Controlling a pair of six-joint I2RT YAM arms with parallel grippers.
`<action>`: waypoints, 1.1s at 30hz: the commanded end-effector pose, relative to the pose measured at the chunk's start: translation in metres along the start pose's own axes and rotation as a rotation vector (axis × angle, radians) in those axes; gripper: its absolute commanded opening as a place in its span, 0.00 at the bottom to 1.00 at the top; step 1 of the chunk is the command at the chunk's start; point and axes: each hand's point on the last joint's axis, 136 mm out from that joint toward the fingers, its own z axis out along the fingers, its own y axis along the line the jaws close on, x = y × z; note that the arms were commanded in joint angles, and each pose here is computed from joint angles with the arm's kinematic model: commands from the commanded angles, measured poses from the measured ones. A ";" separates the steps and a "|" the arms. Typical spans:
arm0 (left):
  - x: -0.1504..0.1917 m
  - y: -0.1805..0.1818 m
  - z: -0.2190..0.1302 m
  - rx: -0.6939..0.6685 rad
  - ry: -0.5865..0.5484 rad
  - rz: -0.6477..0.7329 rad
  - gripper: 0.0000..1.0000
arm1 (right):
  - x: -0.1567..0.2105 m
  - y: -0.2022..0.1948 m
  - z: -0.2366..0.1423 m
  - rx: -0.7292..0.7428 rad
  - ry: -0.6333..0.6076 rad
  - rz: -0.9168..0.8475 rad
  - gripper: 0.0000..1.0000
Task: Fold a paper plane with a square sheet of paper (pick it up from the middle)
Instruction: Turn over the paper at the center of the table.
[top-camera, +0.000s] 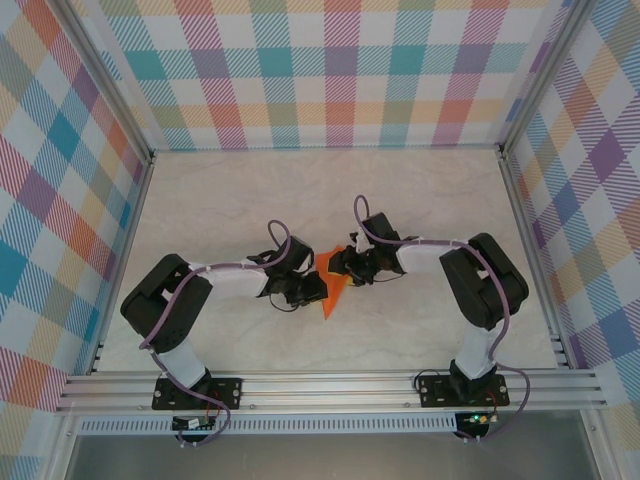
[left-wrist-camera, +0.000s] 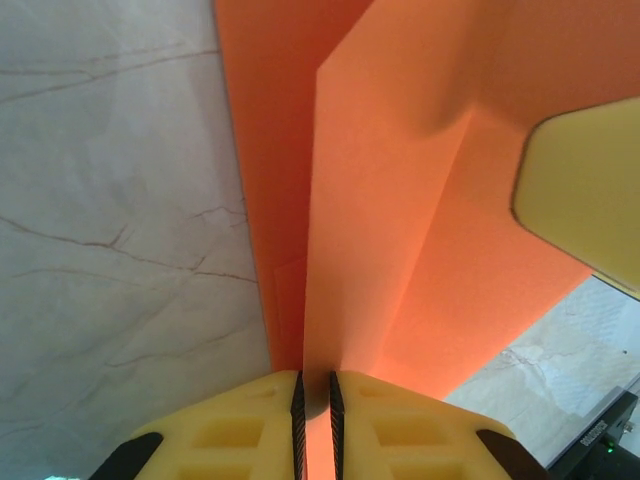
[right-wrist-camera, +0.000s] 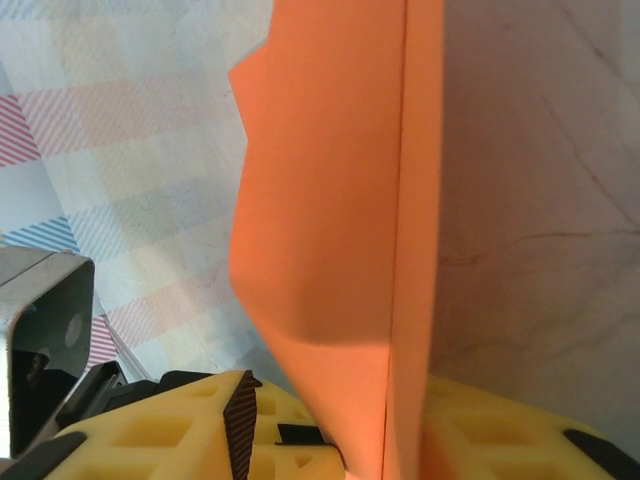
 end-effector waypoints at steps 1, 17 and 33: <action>0.008 0.004 0.002 -0.005 0.026 -0.020 0.17 | -0.001 0.006 0.006 -0.025 0.023 -0.057 0.35; 0.007 0.016 -0.002 -0.049 -0.008 -0.034 0.17 | 0.001 0.009 0.013 -0.046 0.073 -0.192 0.18; -0.010 0.022 -0.082 -0.098 -0.316 0.014 0.26 | -0.013 -0.006 -0.080 0.473 -0.082 -0.283 0.09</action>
